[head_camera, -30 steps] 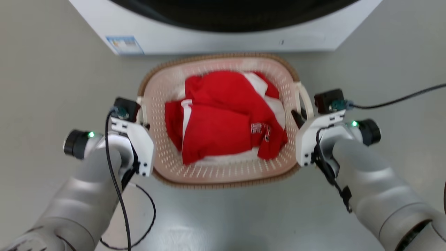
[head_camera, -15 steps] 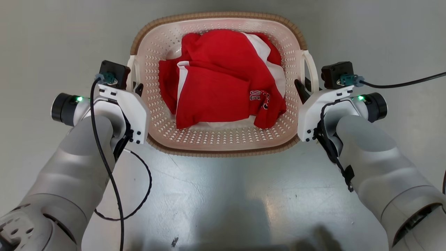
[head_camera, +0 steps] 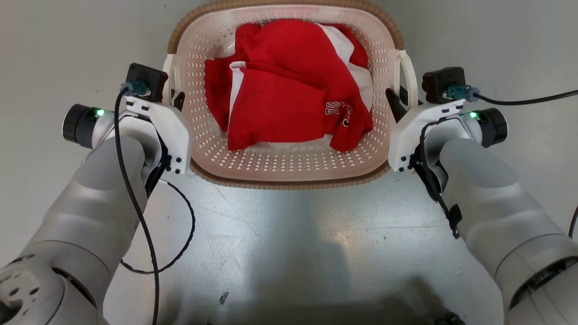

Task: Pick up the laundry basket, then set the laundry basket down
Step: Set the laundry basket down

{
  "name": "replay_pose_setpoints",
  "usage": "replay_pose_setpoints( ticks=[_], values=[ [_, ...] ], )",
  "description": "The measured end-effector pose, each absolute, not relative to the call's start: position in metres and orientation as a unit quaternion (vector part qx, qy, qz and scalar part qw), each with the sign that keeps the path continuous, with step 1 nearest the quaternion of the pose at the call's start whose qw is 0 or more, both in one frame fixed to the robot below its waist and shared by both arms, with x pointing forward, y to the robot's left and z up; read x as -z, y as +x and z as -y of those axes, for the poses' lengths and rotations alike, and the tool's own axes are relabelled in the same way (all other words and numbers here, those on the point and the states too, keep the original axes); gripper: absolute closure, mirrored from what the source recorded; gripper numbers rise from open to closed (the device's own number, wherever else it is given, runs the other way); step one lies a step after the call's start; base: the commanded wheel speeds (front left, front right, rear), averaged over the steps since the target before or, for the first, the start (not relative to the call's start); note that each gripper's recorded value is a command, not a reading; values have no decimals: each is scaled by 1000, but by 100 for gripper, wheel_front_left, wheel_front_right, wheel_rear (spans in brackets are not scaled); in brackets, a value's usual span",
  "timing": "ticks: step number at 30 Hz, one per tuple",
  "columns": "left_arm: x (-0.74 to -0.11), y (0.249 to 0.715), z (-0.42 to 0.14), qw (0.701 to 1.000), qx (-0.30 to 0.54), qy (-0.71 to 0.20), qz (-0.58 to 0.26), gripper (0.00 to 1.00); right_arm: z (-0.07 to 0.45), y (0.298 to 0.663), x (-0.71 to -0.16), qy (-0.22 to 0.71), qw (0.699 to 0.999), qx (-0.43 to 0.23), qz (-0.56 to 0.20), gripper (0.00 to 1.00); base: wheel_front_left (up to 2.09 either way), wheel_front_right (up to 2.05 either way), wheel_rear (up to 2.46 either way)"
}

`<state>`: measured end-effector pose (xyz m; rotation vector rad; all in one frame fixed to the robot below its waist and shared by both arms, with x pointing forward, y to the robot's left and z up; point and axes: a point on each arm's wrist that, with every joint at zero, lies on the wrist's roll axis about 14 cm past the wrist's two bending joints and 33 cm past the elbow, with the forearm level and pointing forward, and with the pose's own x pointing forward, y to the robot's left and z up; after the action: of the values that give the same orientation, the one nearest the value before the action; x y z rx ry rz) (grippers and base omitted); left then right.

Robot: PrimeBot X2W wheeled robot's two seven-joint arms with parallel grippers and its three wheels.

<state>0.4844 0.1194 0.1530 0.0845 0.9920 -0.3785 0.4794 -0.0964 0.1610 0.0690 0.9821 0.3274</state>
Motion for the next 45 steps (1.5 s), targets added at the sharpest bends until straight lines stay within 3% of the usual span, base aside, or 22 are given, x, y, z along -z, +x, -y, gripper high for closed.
replay_pose_setpoints(
  ticks=[29, 30, 31, 32, 45],
  values=[
    [-138, 485, -119, 852, 188, 48, -487, 100, 100, 481, -147, 34, 867, -149, -475, 100, 0, 0, 0],
    [-138, 485, -119, 851, 187, 48, -488, 84, 101, 481, -147, 36, 867, -147, -475, 71, 0, 0, 0],
    [-137, 486, -119, 850, 185, 49, -490, 53, 101, 481, -147, 38, 867, -146, -475, 0, 0, 0, 0],
    [-136, 486, -119, 849, 183, 49, -493, 0, 102, 481, -147, 34, 867, -147, -475, 0, 0, 0, 0],
    [-138, 495, -131, 853, 152, 53, -497, 0, 120, 490, -150, 13, 879, -134, -458, 0, 0, 0, 0]
  ],
)
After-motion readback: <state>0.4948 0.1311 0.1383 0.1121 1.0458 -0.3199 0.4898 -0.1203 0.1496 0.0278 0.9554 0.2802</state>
